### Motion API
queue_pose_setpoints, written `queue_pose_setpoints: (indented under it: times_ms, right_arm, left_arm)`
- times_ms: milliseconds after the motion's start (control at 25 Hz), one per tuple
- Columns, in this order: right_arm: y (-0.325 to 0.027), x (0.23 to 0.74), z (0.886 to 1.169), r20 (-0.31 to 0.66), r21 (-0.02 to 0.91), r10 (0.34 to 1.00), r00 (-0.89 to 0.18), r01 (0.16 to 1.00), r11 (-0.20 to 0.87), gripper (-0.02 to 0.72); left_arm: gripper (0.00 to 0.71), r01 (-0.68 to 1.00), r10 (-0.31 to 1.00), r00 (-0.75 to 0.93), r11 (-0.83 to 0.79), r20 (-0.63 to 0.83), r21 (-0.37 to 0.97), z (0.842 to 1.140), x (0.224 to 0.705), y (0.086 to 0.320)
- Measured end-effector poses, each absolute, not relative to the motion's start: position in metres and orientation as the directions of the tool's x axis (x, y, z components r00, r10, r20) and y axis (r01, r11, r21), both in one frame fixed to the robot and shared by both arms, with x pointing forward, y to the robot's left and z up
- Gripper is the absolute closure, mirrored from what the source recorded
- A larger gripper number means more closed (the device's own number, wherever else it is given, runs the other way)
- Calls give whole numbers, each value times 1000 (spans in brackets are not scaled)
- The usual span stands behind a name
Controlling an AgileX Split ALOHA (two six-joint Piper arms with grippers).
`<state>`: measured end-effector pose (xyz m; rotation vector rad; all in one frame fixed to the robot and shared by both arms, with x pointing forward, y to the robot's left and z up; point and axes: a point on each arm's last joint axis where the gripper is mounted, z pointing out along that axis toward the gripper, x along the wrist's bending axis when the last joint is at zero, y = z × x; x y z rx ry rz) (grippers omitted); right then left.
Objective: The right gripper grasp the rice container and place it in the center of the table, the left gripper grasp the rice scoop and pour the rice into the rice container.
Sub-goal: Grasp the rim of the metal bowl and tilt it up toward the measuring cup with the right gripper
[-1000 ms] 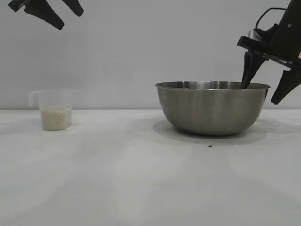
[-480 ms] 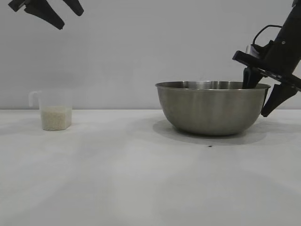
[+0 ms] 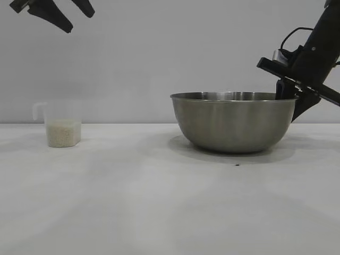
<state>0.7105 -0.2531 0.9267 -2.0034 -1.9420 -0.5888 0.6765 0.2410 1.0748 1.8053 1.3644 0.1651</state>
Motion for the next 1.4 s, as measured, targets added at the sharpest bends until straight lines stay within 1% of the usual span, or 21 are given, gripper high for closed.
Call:
queue_pose_setpoints:
  times_ms: [40,80,120,160,200,240,280,320,720,840,1120,1240,1400]
  right_arm:
    - [-252,710,927,479,73,878,11,996,-52,520]
    - [-252,710,927,479,72,878,13,996,-54,562]
    - [-252,710,927,479,71,878,15,996,-56,582]
    - [-253,710,927,475,71,880,13,996,-53,577]
    - [-253,710,925,470,70,882,12,996,-51,628]
    - [-253,710,925,466,71,885,13,996,-52,648]
    - [-254,711,924,465,72,885,14,996,-54,635]
    - [-254,711,922,465,70,885,15,996,-53,703]
    - [-254,709,920,463,47,886,15,998,-41,703]
    - [-255,707,931,452,62,892,-3,998,-28,703]
    - [-254,699,971,428,129,900,-77,991,23,703]
    - [-247,697,976,411,141,905,-107,989,53,703]
    - [-228,693,976,390,145,906,-164,983,116,703]
  left_arm:
    - [325,730,842,397,-49,-366,681,1075,676,241]
    - [325,730,842,397,-49,-366,681,1075,676,241]
    - [325,730,842,397,-49,-366,681,1075,676,241]
    - [325,730,842,397,-49,-366,681,1075,676,241]
    - [325,730,842,397,-49,-366,681,1075,676,241]
    - [325,730,842,397,-49,-366,681,1075,676,241]
    - [325,731,842,396,-47,-367,681,1075,676,241]
    - [325,731,842,396,-47,-367,681,1075,676,241]
    - [325,734,842,390,-40,-372,678,1075,676,241]
    - [325,737,840,392,-43,-374,675,1075,676,241]
    - [325,750,833,396,-51,-386,660,1074,674,240]
    - [325,752,833,395,-50,-388,658,1074,674,240]
    - [325,752,833,394,-49,-389,657,1074,674,240]
